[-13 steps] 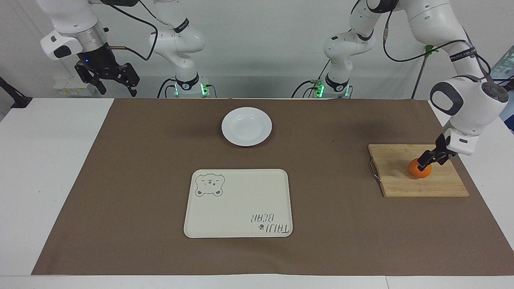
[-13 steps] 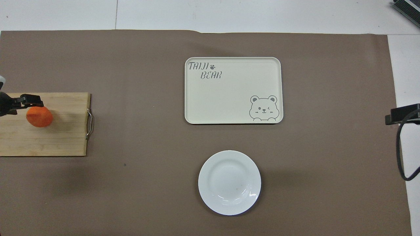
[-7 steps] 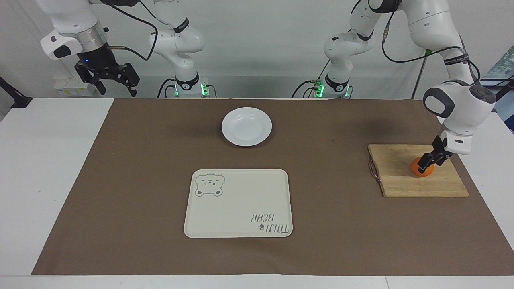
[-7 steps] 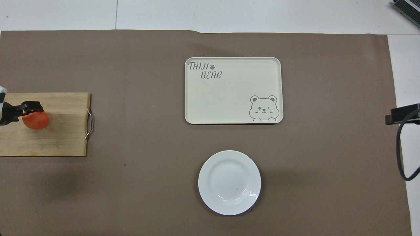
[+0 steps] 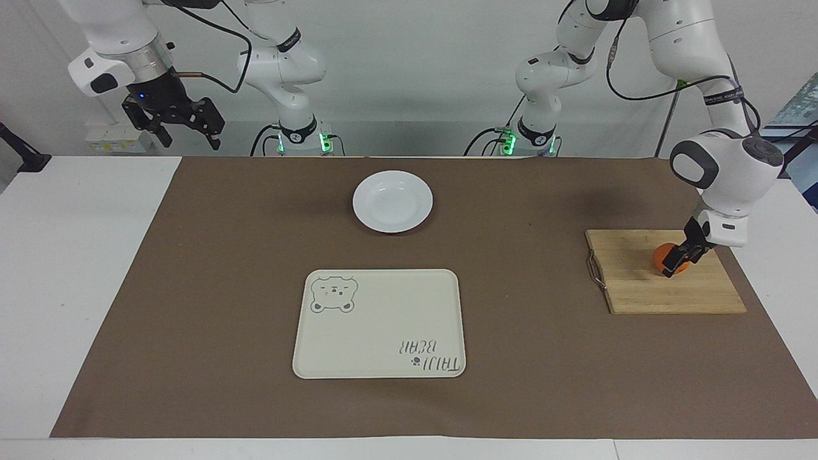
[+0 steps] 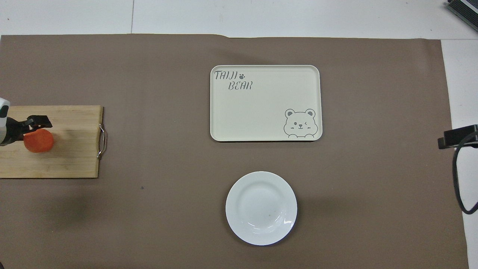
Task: Place orange and plate with both arms
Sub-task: 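Close the left gripper around the orange and lift it, then carry the orange with the left gripper over the white plate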
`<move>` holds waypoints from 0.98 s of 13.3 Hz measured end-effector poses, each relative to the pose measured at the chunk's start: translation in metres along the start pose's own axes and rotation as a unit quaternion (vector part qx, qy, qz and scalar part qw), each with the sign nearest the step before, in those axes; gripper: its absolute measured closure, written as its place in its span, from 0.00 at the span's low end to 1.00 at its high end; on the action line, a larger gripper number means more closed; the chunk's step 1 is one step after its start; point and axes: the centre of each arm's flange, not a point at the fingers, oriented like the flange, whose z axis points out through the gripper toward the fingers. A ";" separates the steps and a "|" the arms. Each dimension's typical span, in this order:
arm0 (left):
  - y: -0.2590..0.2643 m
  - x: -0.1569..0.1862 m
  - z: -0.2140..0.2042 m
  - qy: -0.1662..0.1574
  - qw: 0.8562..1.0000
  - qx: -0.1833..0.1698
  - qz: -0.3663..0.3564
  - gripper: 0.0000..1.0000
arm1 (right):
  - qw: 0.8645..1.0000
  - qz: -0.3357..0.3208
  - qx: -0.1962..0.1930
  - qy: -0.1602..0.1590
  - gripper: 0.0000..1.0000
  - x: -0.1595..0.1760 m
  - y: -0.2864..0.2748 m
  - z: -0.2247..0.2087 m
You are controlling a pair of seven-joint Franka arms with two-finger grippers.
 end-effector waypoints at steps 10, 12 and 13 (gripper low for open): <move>-0.004 -0.021 0.001 -0.069 0.996 0.027 0.049 0.22 | 1.000 -0.017 0.002 0.007 0.00 0.002 0.000 -0.005; 0.006 -0.022 -0.005 -0.069 0.995 0.025 0.071 0.22 | 1.000 -0.018 0.001 0.008 0.00 0.002 -0.001 -0.005; 0.019 -0.023 -0.011 -0.069 0.994 0.024 0.086 0.22 | 1.000 -0.018 0.001 0.008 0.00 0.002 -0.001 -0.005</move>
